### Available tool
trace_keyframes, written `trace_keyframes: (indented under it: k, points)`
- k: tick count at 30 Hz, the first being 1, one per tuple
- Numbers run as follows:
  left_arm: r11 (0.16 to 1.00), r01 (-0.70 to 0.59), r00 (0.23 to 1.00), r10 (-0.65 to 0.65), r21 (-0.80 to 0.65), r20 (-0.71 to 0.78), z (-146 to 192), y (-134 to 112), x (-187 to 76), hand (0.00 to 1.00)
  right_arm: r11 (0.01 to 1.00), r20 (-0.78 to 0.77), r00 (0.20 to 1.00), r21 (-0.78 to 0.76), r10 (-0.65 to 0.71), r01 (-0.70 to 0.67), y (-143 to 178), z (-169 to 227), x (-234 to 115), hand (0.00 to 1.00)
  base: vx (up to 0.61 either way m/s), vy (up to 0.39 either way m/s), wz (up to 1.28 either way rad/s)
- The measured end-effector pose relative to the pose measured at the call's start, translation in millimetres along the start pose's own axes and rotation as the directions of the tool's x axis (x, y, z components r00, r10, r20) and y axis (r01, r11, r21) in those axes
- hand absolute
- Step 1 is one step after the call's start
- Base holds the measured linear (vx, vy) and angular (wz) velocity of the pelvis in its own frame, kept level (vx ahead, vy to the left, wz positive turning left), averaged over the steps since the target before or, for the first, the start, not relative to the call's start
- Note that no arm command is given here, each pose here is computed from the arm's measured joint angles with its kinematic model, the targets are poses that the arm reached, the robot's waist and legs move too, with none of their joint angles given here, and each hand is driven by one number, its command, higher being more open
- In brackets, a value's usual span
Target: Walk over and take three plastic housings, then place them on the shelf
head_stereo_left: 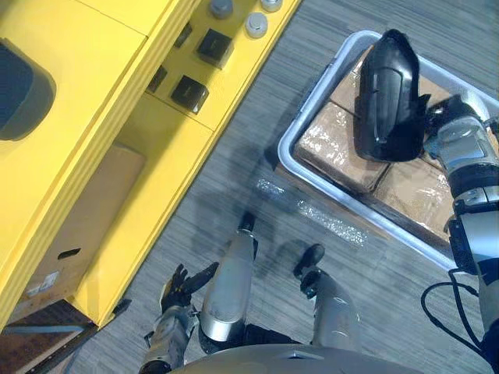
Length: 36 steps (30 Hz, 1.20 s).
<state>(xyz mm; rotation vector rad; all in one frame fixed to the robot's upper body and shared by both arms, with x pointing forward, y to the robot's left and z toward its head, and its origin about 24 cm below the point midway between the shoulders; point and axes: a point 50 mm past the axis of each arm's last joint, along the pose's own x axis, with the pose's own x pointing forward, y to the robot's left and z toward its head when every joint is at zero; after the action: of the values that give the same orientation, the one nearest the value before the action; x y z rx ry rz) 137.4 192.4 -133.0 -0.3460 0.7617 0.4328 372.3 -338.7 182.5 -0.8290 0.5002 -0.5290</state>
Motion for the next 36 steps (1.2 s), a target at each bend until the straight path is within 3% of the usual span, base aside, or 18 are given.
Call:
trace_keyframes:
  k: [7, 17, 25, 30, 33, 36]
  points:
    - [1.000, 0.021, 1.000, -0.021, -0.005, -0.002, 0, -6, 0, 1.00, 0.997, -0.023, 0.997, 0.010, -0.075, 0.075, 0, -11, 1, 0.00, -0.01, -0.024, 0.05]
    - [0.999, 0.033, 0.998, -0.032, -0.015, 0.061, 13, -11, 0, 1.00, 0.992, 0.210, 0.971, -0.013, -0.116, 0.122, 42, -23, -5, 0.00, -0.01, -0.004, -0.07]
    - [0.999, 0.050, 0.940, -0.046, -0.004, 0.339, 70, -26, -16, 1.00, 0.994, 0.356, 0.928, 0.022, -0.107, 0.106, 85, -26, -30, 0.00, 0.05, -0.043, -0.15]
    - [0.980, 0.153, 0.773, -0.197, 0.123, 0.603, 135, -61, -47, 1.00, 0.982, 0.490, 0.854, 0.025, -0.175, 0.187, 88, -19, -48, 0.00, 0.06, -0.049, -0.13]
    - [0.963, 0.227, 0.737, -0.268, 0.146, 0.620, 156, -76, -49, 1.00, 0.978, 0.530, 0.825, 0.048, -0.197, 0.202, 93, -16, -55, 0.00, 0.02, -0.012, -0.18]
    - [0.945, 0.304, 0.749, -0.317, 0.123, 0.582, 168, -89, -45, 1.00, 0.980, 0.545, 0.816, 0.061, -0.193, 0.191, 98, -13, -58, 0.00, 0.00, -0.002, -0.16]
